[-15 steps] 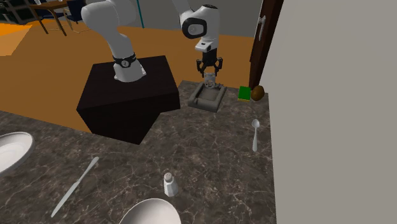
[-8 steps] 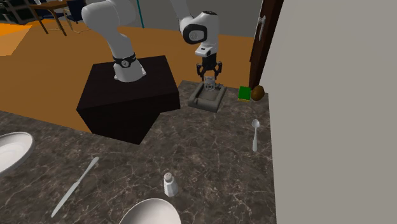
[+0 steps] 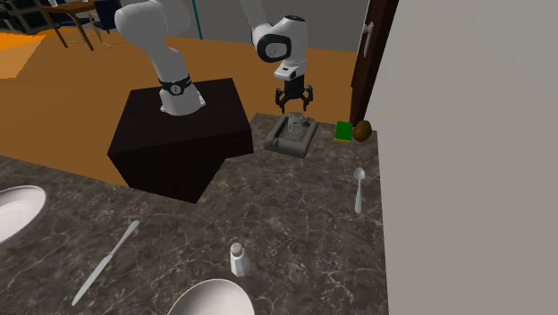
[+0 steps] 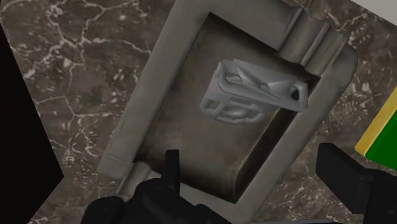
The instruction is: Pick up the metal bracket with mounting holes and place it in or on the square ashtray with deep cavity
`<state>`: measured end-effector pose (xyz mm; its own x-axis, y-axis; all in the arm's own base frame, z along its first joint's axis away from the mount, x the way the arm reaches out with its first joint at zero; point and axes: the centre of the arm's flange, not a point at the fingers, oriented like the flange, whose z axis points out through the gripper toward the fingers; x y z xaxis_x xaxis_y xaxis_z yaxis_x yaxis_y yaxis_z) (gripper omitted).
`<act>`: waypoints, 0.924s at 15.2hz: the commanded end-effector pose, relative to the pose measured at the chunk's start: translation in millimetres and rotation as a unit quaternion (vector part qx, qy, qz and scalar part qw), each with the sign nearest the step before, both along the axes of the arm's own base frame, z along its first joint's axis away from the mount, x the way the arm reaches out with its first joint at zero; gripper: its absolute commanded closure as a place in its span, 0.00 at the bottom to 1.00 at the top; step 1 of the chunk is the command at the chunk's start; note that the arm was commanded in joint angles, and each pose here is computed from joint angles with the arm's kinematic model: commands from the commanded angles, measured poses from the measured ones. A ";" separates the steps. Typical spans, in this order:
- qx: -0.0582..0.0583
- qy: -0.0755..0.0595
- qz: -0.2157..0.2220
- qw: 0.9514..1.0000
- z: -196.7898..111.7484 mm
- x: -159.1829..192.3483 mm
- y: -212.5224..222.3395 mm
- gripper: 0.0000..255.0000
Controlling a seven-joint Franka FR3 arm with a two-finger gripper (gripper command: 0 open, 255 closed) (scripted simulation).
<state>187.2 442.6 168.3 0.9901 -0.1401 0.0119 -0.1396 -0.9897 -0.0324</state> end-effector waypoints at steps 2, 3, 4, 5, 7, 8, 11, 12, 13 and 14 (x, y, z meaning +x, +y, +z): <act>0.000 0.000 0.000 1.000 0.0 0.0 0.0 0.00; 0.000 0.000 0.000 1.000 13.2 -0.2 -0.4 0.00; 0.000 0.000 0.000 1.000 26.4 -0.4 -0.8 0.00; 0.000 0.000 0.000 1.000 39.6 -0.6 -1.2 0.00; 0.000 0.000 0.000 1.000 50.0 -0.8 -1.5 0.00; 0.000 0.000 0.000 1.000 49.9 -0.8 -1.6 0.00; 0.000 0.000 0.000 1.000 50.0 -0.8 -1.5 0.00; 0.000 0.000 0.000 1.000 50.0 -0.8 -1.5 0.00; 0.000 0.000 0.000 1.000 50.0 -0.8 -1.5 0.00; 0.000 0.000 0.000 1.000 50.0 -0.8 -1.5 0.00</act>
